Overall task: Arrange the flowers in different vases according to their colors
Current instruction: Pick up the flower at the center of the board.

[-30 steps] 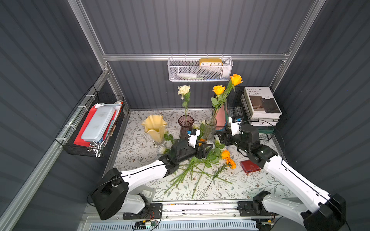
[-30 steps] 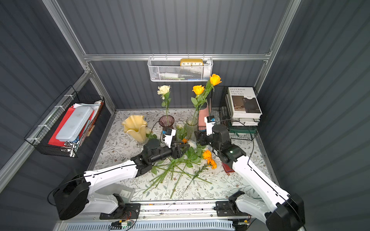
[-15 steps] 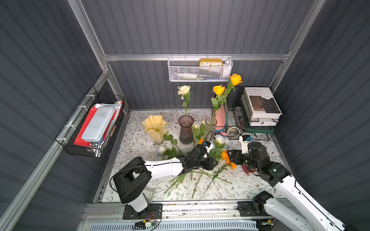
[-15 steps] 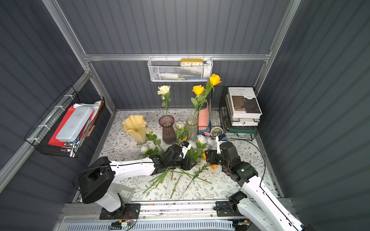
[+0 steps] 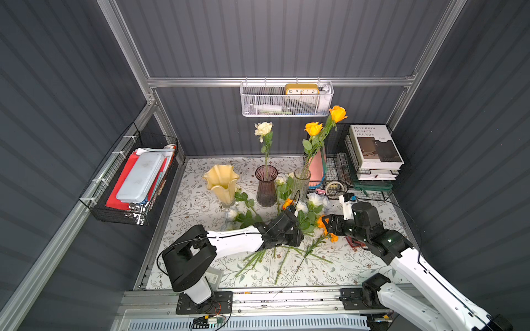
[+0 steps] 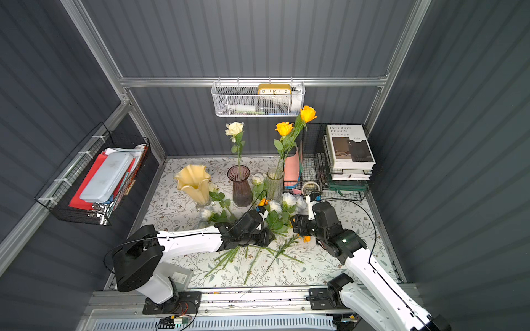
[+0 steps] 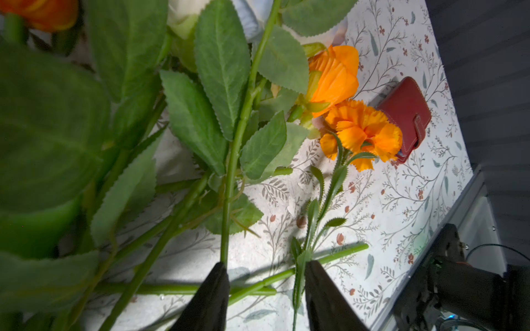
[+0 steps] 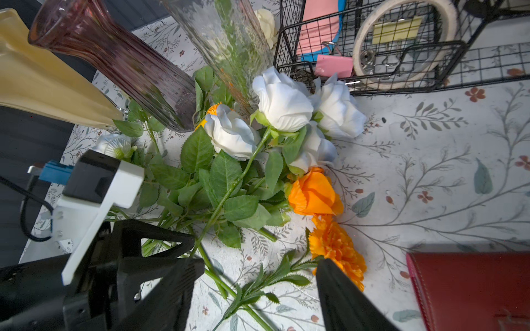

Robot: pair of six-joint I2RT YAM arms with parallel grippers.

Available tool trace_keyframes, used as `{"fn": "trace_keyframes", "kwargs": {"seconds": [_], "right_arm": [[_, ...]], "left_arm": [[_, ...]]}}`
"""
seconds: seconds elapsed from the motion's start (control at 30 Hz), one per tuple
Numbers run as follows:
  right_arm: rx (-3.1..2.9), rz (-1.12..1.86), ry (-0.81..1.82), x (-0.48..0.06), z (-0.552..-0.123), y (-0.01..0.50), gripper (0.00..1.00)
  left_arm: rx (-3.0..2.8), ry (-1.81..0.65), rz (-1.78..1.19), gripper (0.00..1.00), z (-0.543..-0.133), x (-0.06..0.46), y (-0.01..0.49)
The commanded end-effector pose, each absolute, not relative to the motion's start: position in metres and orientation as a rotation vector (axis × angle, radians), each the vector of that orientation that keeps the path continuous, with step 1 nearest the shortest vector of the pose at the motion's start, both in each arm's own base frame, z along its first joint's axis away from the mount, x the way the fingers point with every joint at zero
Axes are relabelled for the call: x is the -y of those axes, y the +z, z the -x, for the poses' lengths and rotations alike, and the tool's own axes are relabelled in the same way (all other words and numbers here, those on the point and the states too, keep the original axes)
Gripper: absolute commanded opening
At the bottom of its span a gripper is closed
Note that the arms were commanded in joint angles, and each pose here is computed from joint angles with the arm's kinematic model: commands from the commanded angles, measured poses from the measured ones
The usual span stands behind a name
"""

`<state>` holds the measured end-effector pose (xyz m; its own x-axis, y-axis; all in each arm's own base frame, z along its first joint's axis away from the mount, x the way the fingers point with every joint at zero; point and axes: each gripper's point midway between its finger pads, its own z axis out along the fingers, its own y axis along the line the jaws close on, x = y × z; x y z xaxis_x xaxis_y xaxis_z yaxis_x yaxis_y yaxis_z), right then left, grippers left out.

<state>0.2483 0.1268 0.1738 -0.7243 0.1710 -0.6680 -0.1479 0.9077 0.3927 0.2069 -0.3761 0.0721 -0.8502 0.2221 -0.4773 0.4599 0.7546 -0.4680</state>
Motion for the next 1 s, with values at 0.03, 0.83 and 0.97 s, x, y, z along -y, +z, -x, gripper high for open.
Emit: {"fn": "trace_keyframes", "kwargs": {"seconds": [0.03, 0.83, 0.97], "right_arm": [[-2.310, -0.022, 0.583, -0.130, -0.248, 0.171, 0.71], [-2.248, -0.126, 0.531, -0.110, -0.242, 0.184, 0.70], [-2.226, -0.161, 0.547, -0.106, -0.241, 0.184, 0.70]], "left_arm": [[-2.587, -0.787, -0.526, 0.34, -0.209, 0.378, 0.055], [-2.278, -0.652, -0.659, 0.00, -0.255, 0.401, 0.142], [-2.163, -0.727, -0.702, 0.00, -0.256, 0.411, 0.176]]}}
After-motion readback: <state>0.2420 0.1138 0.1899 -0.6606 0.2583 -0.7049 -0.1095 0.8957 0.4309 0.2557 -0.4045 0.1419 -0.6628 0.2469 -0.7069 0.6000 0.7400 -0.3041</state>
